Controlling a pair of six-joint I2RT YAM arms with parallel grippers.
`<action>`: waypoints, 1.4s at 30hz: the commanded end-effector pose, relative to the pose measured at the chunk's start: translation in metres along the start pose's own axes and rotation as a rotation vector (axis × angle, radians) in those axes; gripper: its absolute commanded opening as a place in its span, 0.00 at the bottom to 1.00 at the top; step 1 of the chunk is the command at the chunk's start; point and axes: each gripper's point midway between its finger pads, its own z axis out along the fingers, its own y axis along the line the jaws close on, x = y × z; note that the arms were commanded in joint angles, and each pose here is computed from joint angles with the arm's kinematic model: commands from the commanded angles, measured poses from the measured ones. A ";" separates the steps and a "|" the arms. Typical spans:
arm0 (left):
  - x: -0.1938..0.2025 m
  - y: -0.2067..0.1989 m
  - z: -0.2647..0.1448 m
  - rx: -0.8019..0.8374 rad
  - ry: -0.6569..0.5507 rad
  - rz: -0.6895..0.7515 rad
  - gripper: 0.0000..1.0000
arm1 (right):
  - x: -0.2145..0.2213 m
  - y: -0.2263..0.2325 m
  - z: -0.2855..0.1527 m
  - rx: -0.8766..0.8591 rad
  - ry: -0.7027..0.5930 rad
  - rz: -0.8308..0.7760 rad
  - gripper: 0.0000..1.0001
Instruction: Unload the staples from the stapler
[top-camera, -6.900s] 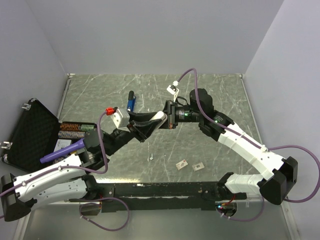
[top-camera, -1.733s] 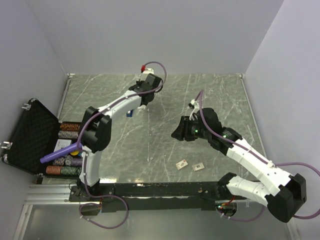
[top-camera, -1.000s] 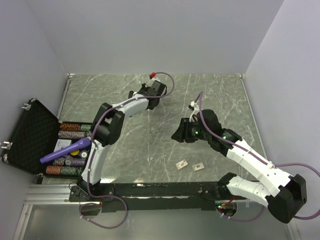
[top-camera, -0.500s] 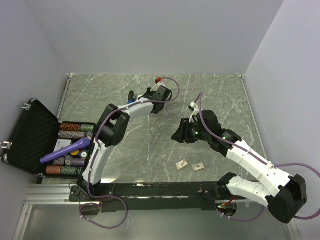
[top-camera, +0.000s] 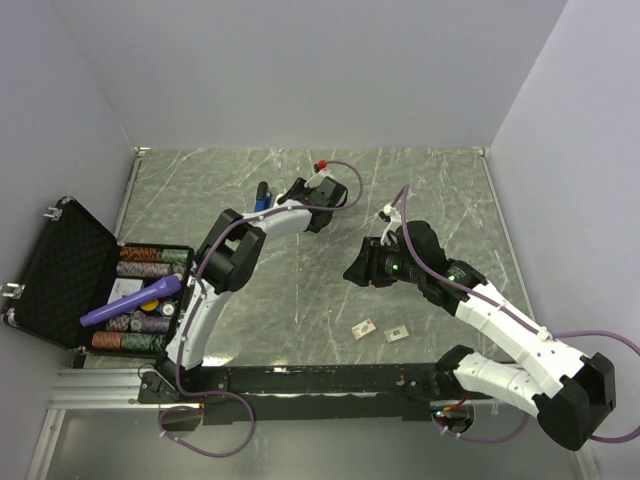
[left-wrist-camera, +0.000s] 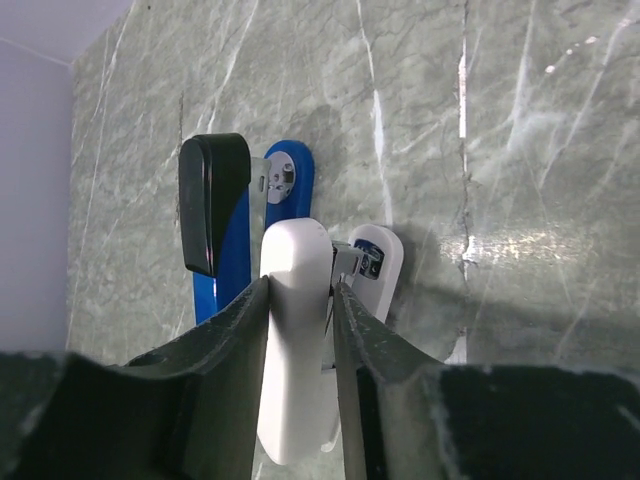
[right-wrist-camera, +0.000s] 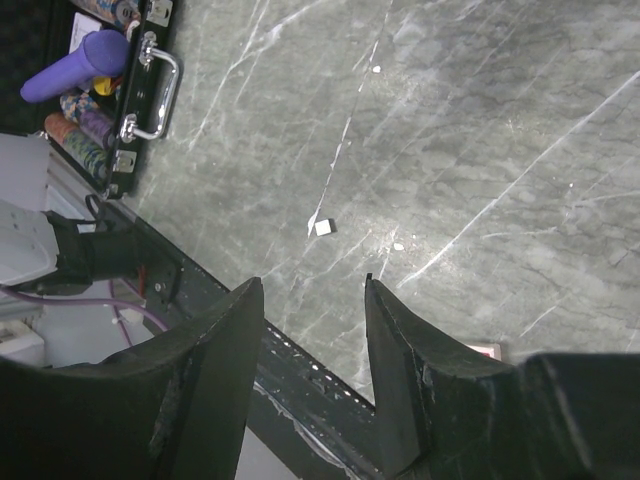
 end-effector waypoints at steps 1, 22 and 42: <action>0.001 -0.007 -0.004 0.000 -0.009 -0.005 0.37 | -0.001 0.002 -0.002 -0.005 -0.012 -0.003 0.53; -0.044 -0.012 -0.071 0.365 -0.032 -0.281 0.45 | -0.017 -0.016 -0.030 0.132 -0.098 -0.059 0.55; -0.024 0.066 -0.242 0.950 -0.175 -0.544 0.51 | -0.058 -0.067 -0.005 0.398 -0.050 -0.103 0.68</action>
